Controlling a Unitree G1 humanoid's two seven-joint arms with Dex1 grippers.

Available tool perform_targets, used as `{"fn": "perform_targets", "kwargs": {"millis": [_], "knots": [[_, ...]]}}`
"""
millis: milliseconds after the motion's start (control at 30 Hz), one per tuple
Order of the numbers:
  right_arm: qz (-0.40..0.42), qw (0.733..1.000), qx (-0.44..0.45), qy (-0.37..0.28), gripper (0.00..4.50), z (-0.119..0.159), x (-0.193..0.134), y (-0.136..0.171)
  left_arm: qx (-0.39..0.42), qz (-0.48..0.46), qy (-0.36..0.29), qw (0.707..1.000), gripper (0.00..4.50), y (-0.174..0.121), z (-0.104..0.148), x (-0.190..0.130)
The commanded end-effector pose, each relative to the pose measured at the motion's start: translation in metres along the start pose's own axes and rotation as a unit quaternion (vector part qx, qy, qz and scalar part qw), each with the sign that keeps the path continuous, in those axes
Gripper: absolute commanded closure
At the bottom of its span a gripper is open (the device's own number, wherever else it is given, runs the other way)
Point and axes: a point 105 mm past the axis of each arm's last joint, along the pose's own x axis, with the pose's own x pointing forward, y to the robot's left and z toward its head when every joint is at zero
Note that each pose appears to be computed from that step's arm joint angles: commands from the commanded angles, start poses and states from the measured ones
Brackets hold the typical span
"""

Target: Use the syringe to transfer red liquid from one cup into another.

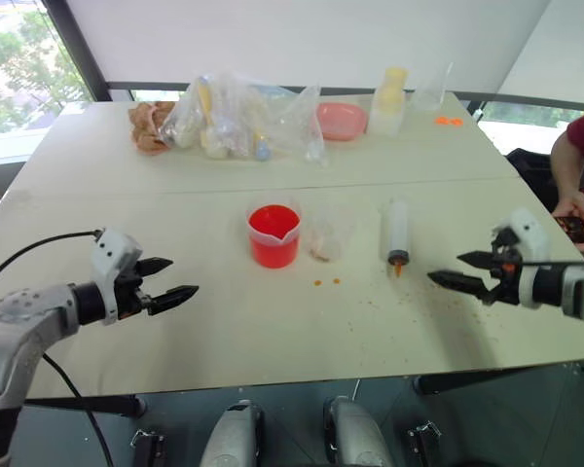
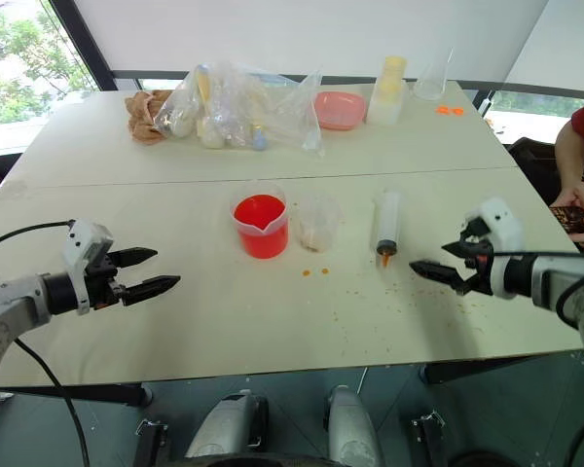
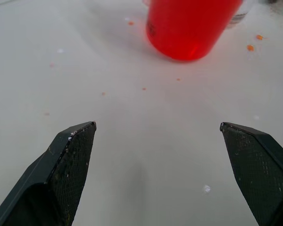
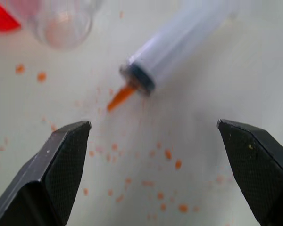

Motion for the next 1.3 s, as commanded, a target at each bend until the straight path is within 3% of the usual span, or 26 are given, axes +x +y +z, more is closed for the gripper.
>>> {"fn": "perform_targets", "kwargs": {"millis": [33,167,333,567,800,900,1033,1167,1233,1300], "knots": [[0.001,0.999,0.024,0.033,0.0,0.025,0.003,0.004,0.042,-0.087,-0.005,0.995,0.09,-0.021,0.042,-0.014],[0.006,0.996,0.071,0.052,0.0,0.054,0.019,0.003,0.076,-0.137,0.015,0.988,0.09,-0.027,0.059,-0.023],[0.0,0.992,0.11,0.068,0.0,0.077,0.051,-0.003,0.122,-0.135,0.026,0.983,0.09,-0.016,0.069,-0.027],[-0.03,0.988,0.111,0.103,0.0,0.075,0.099,-0.014,0.124,-0.131,0.01,0.984,0.09,-0.013,0.066,-0.018],[-0.082,0.985,0.074,0.133,0.0,0.06,0.118,-0.032,0.115,-0.117,0.007,0.987,0.09,-0.013,0.057,-0.017],[-0.097,0.984,0.05,0.144,0.91,0.053,0.124,-0.036,0.111,-0.106,0.004,0.988,0.0,-0.012,0.054,-0.017],[-0.105,0.982,0.043,0.15,2.94,0.046,0.129,-0.037,0.11,-0.095,0.004,0.989,0.0,-0.011,0.05,-0.016],[-0.096,0.981,0.07,0.151,3.09,0.04,0.125,-0.04,0.108,-0.088,-0.001,0.99,0.0,-0.009,0.051,-0.019],[-0.078,0.988,0.066,0.111,3.09,0.061,0.117,-0.041,0.102,-0.079,-0.009,0.992,0.0,-0.005,0.054,-0.023],[-0.047,0.999,0.009,0.012,3.09,0.118,0.1,-0.034,0.087,-0.056,-0.025,0.994,0.0,0.007,0.058,-0.031]]}}
